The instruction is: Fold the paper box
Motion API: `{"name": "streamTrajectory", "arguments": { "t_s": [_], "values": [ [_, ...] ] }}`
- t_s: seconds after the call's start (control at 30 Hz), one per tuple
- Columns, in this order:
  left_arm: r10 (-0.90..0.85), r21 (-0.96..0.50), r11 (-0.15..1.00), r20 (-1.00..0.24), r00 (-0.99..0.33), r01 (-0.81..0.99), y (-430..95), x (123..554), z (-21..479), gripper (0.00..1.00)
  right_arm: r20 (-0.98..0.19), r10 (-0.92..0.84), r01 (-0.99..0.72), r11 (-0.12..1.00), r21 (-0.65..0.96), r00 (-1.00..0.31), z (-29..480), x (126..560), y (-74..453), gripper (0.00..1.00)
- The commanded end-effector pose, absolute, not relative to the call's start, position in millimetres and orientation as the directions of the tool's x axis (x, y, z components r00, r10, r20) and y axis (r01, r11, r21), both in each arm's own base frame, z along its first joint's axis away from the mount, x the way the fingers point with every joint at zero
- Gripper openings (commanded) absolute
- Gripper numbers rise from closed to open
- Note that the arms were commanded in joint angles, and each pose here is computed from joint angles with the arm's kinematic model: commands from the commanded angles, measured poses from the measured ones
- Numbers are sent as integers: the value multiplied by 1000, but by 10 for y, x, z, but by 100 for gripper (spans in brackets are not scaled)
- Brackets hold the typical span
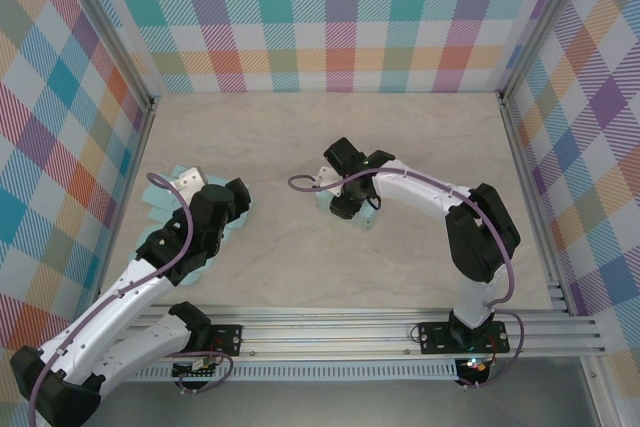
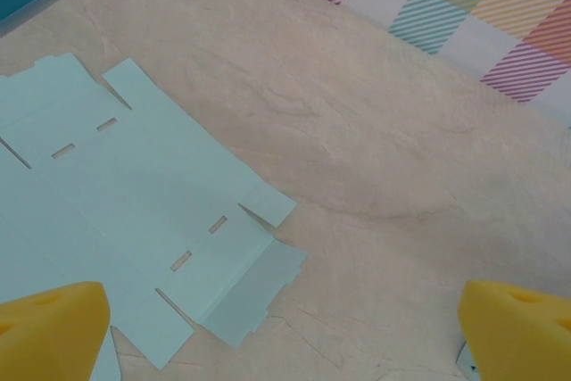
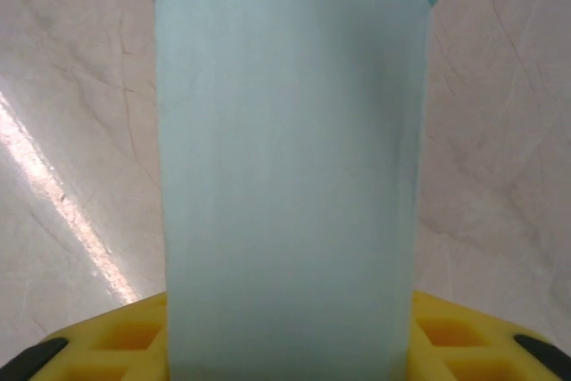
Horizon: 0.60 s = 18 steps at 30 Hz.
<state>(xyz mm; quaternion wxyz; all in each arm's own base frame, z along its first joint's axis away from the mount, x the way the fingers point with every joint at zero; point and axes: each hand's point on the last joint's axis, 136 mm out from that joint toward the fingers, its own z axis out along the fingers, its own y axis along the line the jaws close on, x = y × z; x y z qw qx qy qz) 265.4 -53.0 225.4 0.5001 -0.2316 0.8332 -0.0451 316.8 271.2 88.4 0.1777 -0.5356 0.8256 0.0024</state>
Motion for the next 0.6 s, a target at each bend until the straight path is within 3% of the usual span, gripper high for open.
{"name": "streamTrajectory", "arguments": {
  "t_s": [0.0,0.2,0.4,0.57],
  "values": [
    [-418,-269,887,-813,-406,-375,-448,2638,2133,100,-269,-883,-836,457,-305,-385,950,3325,2566,40],
    [-404,-234,891,-801,-441,-389,-473,2696,2042,100,-168,-833,-666,529,-526,-528,959,3779,2036,39],
    [-422,-248,889,-769,-480,-385,-524,2776,1916,100,-213,-682,-427,638,-641,-700,1102,4271,1351,42],
    [-450,-269,881,-730,-514,-389,-548,2843,1784,100,-196,-616,-314,618,-721,-763,1027,4550,946,44]
  ]
}}
